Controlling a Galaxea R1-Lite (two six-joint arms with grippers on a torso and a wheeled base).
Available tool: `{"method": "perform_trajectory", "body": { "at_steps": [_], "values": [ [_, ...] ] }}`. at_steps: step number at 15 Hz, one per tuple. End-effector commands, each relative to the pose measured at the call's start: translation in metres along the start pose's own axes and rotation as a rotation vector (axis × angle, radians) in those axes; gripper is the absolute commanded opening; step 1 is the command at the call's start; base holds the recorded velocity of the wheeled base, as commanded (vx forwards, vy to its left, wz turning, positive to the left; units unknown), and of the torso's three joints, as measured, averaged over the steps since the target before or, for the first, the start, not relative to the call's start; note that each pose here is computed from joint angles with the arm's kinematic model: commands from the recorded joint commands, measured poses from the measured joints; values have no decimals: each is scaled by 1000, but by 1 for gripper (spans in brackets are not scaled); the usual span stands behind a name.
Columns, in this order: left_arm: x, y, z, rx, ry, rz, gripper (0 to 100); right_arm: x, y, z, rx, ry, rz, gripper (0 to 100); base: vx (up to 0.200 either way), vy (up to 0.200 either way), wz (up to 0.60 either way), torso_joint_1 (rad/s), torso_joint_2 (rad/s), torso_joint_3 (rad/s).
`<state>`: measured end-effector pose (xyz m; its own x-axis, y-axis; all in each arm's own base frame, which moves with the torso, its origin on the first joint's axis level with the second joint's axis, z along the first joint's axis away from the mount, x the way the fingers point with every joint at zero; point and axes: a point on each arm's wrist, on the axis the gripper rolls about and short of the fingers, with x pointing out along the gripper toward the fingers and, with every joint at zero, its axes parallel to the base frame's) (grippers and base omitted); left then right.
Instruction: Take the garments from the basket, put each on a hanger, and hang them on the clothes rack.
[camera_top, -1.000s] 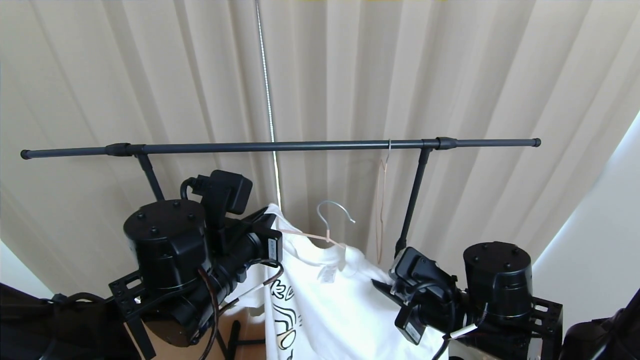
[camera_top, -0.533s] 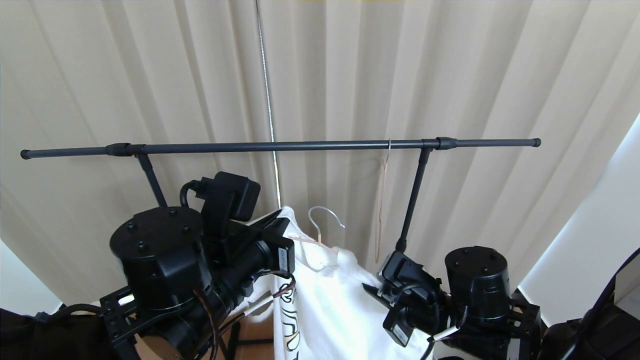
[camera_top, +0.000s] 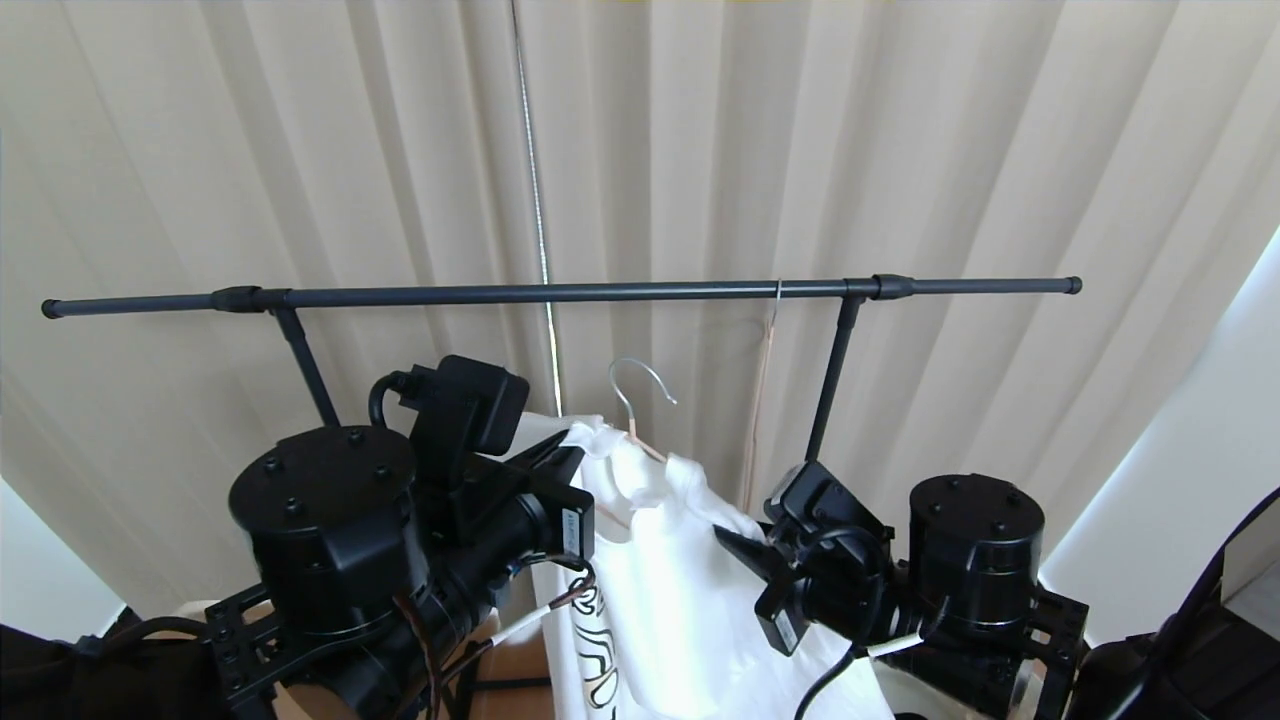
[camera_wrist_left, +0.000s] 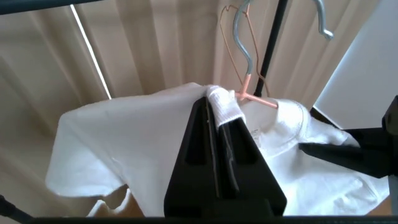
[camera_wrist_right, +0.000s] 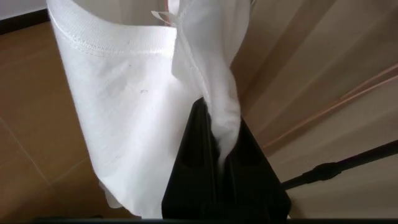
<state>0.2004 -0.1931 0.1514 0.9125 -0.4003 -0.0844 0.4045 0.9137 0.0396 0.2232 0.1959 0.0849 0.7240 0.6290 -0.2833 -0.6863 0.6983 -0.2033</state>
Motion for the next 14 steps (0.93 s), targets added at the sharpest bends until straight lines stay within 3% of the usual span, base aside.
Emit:
{"method": "perform_trajectory", "body": {
  "at_steps": [1,5,7,9,11,14],
  "values": [
    [2,0,-2,3,8,4,0,-2,0,2,0,-13,-2,0,0,0,0,0,0,0],
    [5,2,-4,3,14,17,0,-6,0,7,6,-54,-6,0,0,0,0,0,0,0],
    [12,13,4,-13,-17,64,0,-9,4,6,1,-63,9,0,0,0,0,0,0,0],
    [22,23,21,-97,-80,131,0,-10,10,6,-6,-78,27,0,0,0,0,0,0,0],
    [24,24,27,-117,-104,160,0,-11,14,6,-9,-76,39,0,0,0,0,0,0,0],
    [20,15,25,-114,-96,130,0,-8,15,6,-9,-77,44,0,0,0,0,0,0,0]
  ]
}}
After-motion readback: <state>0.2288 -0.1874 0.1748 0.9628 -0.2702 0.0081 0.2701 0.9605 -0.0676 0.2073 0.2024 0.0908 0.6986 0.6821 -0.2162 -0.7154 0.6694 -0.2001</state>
